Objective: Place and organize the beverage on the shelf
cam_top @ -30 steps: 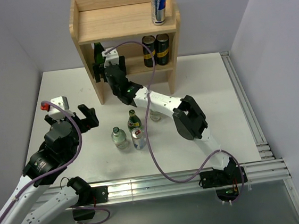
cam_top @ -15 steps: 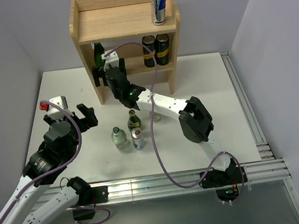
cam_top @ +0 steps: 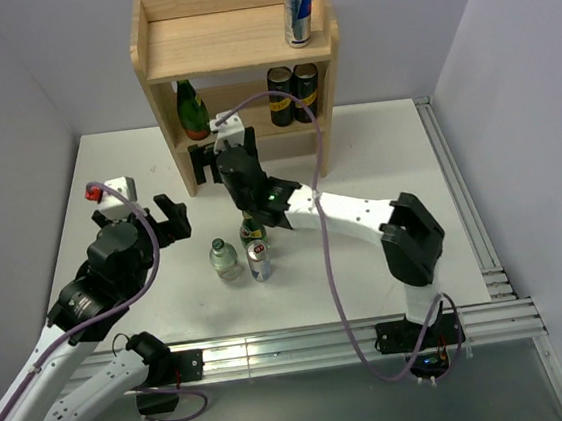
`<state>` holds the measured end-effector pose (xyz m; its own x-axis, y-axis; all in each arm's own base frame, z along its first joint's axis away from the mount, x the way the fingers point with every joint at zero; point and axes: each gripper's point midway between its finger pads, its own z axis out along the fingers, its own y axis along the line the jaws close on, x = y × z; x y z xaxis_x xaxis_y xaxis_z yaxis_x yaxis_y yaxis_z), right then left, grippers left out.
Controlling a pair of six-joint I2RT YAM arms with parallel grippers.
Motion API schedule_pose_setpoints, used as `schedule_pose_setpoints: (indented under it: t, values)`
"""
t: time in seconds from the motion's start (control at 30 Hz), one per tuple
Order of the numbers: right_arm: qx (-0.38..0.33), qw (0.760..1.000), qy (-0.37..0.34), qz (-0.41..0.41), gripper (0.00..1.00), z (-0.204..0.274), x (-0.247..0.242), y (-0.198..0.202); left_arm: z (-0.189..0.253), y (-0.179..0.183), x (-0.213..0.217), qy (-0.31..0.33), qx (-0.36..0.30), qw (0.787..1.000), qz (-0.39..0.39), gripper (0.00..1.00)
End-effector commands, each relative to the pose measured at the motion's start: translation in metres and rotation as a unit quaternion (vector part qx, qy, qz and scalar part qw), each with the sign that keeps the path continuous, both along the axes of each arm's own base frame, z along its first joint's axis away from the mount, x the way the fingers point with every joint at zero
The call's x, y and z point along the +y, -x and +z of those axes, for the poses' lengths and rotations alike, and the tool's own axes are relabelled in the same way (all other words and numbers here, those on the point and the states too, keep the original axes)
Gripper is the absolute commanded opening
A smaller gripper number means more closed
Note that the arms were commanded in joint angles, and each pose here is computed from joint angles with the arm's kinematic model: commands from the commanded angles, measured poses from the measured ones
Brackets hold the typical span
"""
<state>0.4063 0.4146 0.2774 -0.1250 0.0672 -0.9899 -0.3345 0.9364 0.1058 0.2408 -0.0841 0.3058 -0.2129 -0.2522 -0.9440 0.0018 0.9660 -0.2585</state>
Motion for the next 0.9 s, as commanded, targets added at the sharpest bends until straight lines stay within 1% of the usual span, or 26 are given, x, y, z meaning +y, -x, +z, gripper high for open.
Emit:
schedule_pose_setpoints:
  t: [0.0,0.03,0.07,0.1,0.13,0.2,0.23,0.27,0.3,0.33,0.37,0.4,0.43,0.47,0.5,0.53,0.57,0.6,0.77,0.87]
  values:
    - [-0.03,0.998,-0.051,-0.034,1.0,0.05,-0.026,0.034,-0.004,-0.004,-0.031,0.012,0.021,0.998,-0.064,0.99]
    - [-0.04,0.996,-0.066,-0.034,1.0,0.069,-0.037,0.045,-0.002,-0.003,-0.036,0.023,0.029,0.997,-0.071,0.99]
    - [-0.042,0.996,-0.067,-0.03,1.0,0.072,-0.039,0.058,-0.007,-0.003,-0.042,0.025,0.042,0.996,-0.081,0.99]
    - [-0.039,0.997,-0.057,-0.047,1.0,0.064,-0.05,0.065,-0.008,-0.001,-0.047,0.031,0.046,0.994,-0.091,0.99]
    - [-0.046,0.995,-0.07,-0.049,1.0,0.081,-0.063,0.077,-0.011,0.0,-0.05,0.041,0.05,0.994,-0.093,0.99]
    - [-0.036,0.995,-0.07,-0.054,1.0,0.073,-0.076,0.095,-0.01,0.007,-0.054,0.051,0.049,0.992,-0.106,0.99]
    - [-0.031,0.993,-0.095,-0.062,1.0,0.083,-0.092,0.105,-0.013,0.009,-0.055,0.057,0.055,0.991,-0.107,0.99]
    - [-0.02,0.994,-0.088,-0.061,1.0,0.069,-0.099,0.112,-0.016,0.012,-0.056,0.06,0.06,0.99,-0.109,0.99]
    - [-0.016,0.993,-0.095,-0.063,1.0,0.068,-0.107,0.117,-0.02,0.015,-0.058,0.06,0.069,0.989,-0.116,0.99]
    - [-0.018,0.991,-0.115,-0.068,1.0,0.077,-0.124,0.126,-0.024,0.017,-0.06,0.069,0.077,0.988,-0.113,0.99]
    - [-0.007,0.991,-0.118,-0.07,1.0,0.063,-0.131,0.131,-0.027,0.018,-0.063,0.071,0.082,0.988,-0.114,0.99]
    - [-0.009,0.988,-0.136,-0.071,1.0,0.071,-0.144,0.139,-0.034,0.021,-0.068,0.077,0.091,0.986,-0.114,0.99]
    - [-0.005,0.986,-0.149,-0.073,1.0,0.069,-0.151,0.142,-0.039,0.022,-0.07,0.08,0.096,0.986,-0.108,0.99]
    - [0.001,0.987,-0.144,-0.075,1.0,0.058,-0.157,0.145,-0.043,0.023,-0.074,0.082,0.101,0.986,-0.105,0.99]
    - [0.002,0.986,-0.147,-0.077,1.0,0.056,-0.163,0.148,-0.046,0.029,-0.083,0.085,0.104,0.984,-0.117,0.99]
    - [0.0,0.984,-0.159,-0.077,1.0,0.061,-0.173,0.153,-0.053,0.028,-0.084,0.095,0.107,0.985,-0.102,0.99]
    - [0.003,0.985,-0.154,-0.084,1.0,0.055,-0.18,0.155,-0.056,0.031,-0.088,0.103,0.106,0.984,-0.103,0.99]
    - [0.001,0.983,-0.16,-0.088,1.0,0.058,-0.189,0.158,-0.068,0.036,-0.094,0.108,0.116,0.982,-0.107,0.99]
    - [0.016,0.982,-0.152,-0.11,1.0,0.042,-0.221,0.17,-0.094,0.034,-0.089,0.112,0.114,0.985,-0.065,0.99]
    - [0.017,0.979,-0.17,-0.11,1.0,0.04,-0.242,0.179,-0.109,0.032,-0.089,0.114,0.114,0.985,-0.054,0.99]
